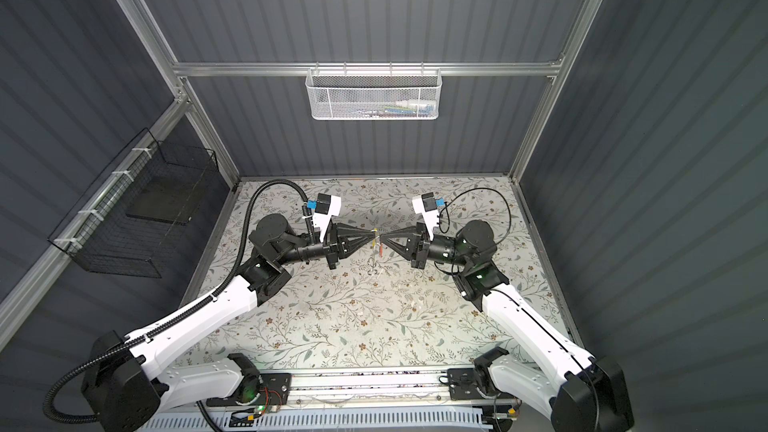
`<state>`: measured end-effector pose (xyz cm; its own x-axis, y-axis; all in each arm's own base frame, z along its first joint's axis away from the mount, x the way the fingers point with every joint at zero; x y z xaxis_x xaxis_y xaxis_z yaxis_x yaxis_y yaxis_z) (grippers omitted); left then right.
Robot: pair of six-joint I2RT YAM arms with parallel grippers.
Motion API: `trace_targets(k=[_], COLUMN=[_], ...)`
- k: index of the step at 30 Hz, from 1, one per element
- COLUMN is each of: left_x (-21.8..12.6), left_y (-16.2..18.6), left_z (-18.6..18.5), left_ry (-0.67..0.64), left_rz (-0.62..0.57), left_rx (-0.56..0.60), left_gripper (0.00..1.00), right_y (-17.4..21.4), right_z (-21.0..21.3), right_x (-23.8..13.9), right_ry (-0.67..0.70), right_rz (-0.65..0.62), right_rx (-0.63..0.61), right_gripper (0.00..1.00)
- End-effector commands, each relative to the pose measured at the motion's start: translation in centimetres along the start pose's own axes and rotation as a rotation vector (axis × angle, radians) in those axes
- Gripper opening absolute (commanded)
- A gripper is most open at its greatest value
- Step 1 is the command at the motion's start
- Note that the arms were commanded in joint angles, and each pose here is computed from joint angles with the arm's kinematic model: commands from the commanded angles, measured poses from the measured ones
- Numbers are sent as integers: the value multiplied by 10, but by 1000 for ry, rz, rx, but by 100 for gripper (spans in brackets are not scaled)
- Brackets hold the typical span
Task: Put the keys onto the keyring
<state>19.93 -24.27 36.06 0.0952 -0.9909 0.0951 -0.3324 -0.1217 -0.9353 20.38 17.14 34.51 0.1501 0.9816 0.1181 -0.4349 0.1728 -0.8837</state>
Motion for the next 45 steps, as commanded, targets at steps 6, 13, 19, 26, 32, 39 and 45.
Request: trace_targets(k=[6,13,19,26,32,39,45], left_x=[-2,-1,3,4,1,-1,-1], left_y=[-22,-26,-25,-23,-21,-21,-20], left_z=[-15,-16,-12,-11,-12,-14,-13], left_ry=[40,69,100,101,86,73,75], left_rz=[-66,-120,-136,-135,-129,-128,-128], left_rx=[43,17,-13,-18,-7,5,1], left_gripper=[0,0,0,0,0,0,0], right_y=[-2,1,9,13,13,6,1], right_z=[-2,-6,-17,-19,-16,-2,7], right_x=[2,5,19,26,21,0,-12], right_ry=[-9,-54,-81,-92,-50,51,122], right_rz=[-13,-37,-14,0,-1,-32,-65], right_rx=[-12,27,77,92,59,-22,-79], right_gripper=[0,0,3,7,15,20,24])
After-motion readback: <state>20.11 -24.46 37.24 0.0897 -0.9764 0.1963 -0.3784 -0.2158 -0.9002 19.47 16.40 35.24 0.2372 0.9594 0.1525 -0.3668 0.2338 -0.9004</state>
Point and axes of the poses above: each gripper's point midway between its finger pads, its own x axis out along the fingers, its own z axis along the line the jaws close on, y = z × x, the point moved 9 cm from there along -x, back along the fingers, and after that the axes turned 4 degrees about -x, right-handed, at the moved point
